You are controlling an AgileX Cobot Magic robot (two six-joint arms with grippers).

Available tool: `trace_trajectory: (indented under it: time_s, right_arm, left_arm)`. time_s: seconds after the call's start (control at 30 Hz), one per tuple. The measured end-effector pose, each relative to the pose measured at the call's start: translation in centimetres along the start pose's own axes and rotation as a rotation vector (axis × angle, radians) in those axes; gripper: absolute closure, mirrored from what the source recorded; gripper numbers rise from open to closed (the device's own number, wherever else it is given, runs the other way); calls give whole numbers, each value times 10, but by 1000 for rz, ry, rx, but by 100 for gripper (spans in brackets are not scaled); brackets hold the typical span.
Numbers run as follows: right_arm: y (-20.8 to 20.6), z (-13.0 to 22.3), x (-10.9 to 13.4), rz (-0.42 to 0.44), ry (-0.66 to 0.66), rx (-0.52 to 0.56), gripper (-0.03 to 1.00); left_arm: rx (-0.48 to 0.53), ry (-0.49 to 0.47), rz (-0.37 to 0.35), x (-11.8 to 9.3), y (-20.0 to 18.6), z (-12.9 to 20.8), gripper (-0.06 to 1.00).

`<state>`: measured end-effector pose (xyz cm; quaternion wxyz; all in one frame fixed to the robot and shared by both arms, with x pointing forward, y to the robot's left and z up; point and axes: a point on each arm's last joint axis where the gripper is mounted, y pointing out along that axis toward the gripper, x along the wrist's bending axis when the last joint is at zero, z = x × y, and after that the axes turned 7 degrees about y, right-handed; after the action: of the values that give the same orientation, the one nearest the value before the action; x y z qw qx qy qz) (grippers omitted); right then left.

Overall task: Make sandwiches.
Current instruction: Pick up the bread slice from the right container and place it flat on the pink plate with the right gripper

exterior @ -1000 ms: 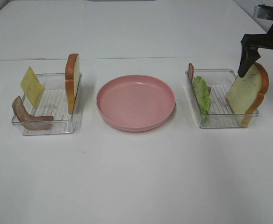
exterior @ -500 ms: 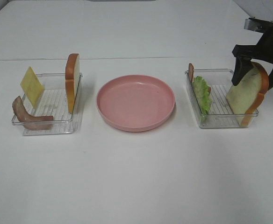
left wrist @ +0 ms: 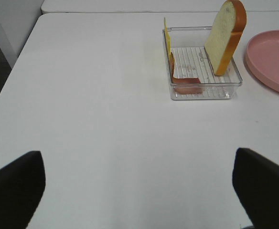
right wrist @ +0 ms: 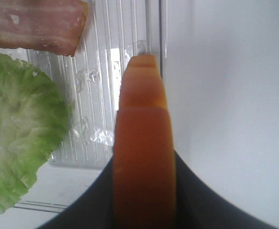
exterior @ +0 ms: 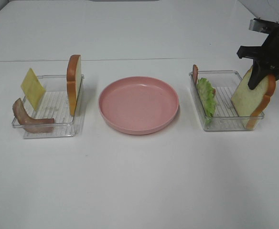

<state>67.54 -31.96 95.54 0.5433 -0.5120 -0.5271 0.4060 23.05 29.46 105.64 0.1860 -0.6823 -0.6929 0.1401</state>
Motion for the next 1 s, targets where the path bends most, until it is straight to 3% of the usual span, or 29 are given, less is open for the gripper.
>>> trace_trajectory:
  time_s: [0.3, 0.57, 0.77, 0.9, 0.97, 1.0]
  right_arm:
    - [-13, 4, 2, -1, 43, -2, 73]
    - [-85, 20, 14, -30, 57, -113, 73]
    - [-153, 45, 32, -146, 51, -268, 73]
    - [-172, 53, 42, -239, 44, -313, 73]
    - [-182, 57, 51, -334, 19, -333, 73]
    - [-182, 57, 51, -334, 19, -333, 73]
  left_arm:
    - [0, 0, 0, 0, 0, 0, -5]
    - [0, 0, 0, 0, 0, 0, -5]
    - [0, 0, 0, 0, 0, 0, -5]
    - [0, 0, 0, 0, 0, 0, -5]
    - [0, 0, 0, 0, 0, 0, -5]
    - [0, 0, 0, 0, 0, 0, -5]
